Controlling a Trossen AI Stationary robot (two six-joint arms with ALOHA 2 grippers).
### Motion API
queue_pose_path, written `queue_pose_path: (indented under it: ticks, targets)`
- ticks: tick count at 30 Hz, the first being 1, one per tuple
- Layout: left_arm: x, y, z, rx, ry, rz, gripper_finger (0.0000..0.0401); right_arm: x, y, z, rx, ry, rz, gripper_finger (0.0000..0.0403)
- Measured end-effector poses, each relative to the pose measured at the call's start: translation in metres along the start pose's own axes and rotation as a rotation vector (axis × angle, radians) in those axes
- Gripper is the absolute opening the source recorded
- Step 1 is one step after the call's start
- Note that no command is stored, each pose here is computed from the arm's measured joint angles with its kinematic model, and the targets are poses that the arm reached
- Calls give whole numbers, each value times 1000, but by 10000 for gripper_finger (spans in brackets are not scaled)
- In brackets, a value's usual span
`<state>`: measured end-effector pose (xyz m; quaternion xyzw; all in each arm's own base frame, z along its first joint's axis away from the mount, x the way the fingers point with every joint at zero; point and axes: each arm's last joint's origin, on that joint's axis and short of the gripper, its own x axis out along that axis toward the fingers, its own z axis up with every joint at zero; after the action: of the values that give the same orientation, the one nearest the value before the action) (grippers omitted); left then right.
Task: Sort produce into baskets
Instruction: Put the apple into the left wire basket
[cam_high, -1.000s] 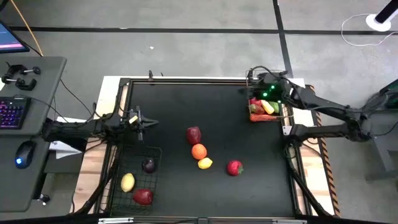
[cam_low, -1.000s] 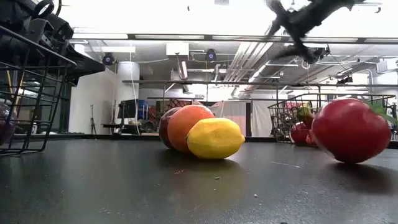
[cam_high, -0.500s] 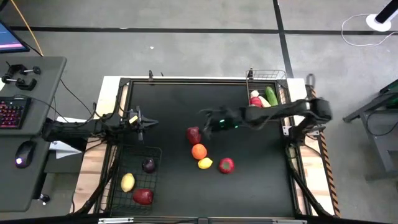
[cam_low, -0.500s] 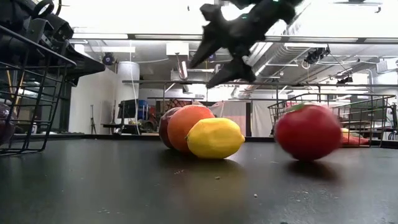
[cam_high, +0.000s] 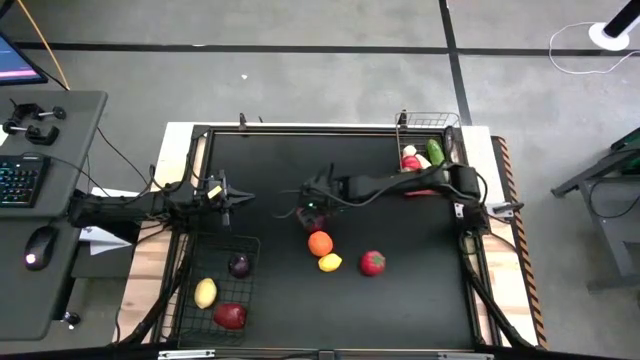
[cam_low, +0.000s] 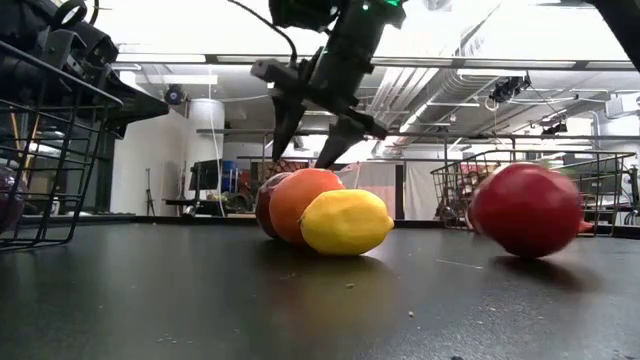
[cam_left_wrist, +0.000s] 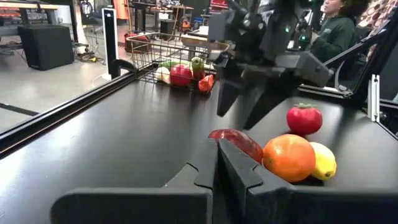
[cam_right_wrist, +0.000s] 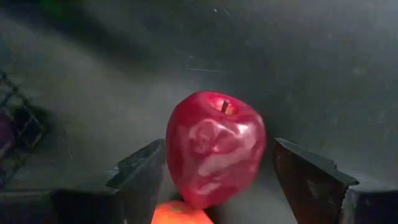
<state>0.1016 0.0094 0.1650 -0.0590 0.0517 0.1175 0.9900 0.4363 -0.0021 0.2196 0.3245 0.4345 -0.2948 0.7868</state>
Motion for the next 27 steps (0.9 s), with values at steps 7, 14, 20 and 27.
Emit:
queue_pose_path:
  ticks: [7, 14, 20, 27]
  targets:
    - [0, 0, 0, 0, 0, -1, 0, 4, 3, -3, 89, -14, -10, 283]
    - [0, 0, 0, 0, 0, -1, 0, 3, 4, -3, 52, -6, 6, 282]
    - [0, 0, 0, 0, 0, 0, 0, 4, 6, 0, -44, -23, 43, 282]
    - [0, 0, 0, 0, 0, -1, 0, 2, 14, -1, -133, -56, 90, 286]
